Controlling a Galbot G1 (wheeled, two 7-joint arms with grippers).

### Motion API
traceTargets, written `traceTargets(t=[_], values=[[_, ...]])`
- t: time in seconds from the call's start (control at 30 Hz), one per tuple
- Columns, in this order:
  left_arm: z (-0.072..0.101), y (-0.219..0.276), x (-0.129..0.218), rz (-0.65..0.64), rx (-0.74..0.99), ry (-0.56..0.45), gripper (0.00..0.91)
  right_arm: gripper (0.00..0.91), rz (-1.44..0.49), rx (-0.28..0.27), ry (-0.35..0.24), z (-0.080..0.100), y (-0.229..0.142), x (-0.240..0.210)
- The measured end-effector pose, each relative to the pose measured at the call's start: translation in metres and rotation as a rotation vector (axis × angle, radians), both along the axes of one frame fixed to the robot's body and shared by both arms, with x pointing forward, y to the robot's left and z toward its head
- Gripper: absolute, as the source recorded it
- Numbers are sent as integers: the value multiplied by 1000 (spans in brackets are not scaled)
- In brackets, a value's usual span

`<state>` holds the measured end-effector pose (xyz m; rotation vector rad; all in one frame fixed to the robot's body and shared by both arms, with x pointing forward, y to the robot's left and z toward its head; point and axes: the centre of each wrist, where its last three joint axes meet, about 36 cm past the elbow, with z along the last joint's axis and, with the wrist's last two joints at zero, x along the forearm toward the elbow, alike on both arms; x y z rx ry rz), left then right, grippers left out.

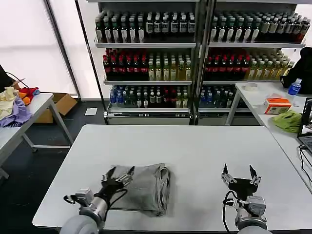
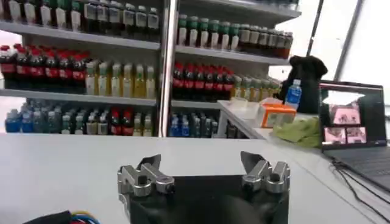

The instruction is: Fold and organize the clothes.

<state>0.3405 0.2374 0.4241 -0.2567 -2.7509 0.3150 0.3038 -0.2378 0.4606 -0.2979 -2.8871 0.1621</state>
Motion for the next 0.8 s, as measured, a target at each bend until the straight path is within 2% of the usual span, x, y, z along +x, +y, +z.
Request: traceTargets(t=[0.27,0.8], values=[[-16,23,-5,41,95,19,907,907,13,8,-5,1,4,2],[-33,28,-11,18,81,59,907,907,18,12,0,-1,8,-3]])
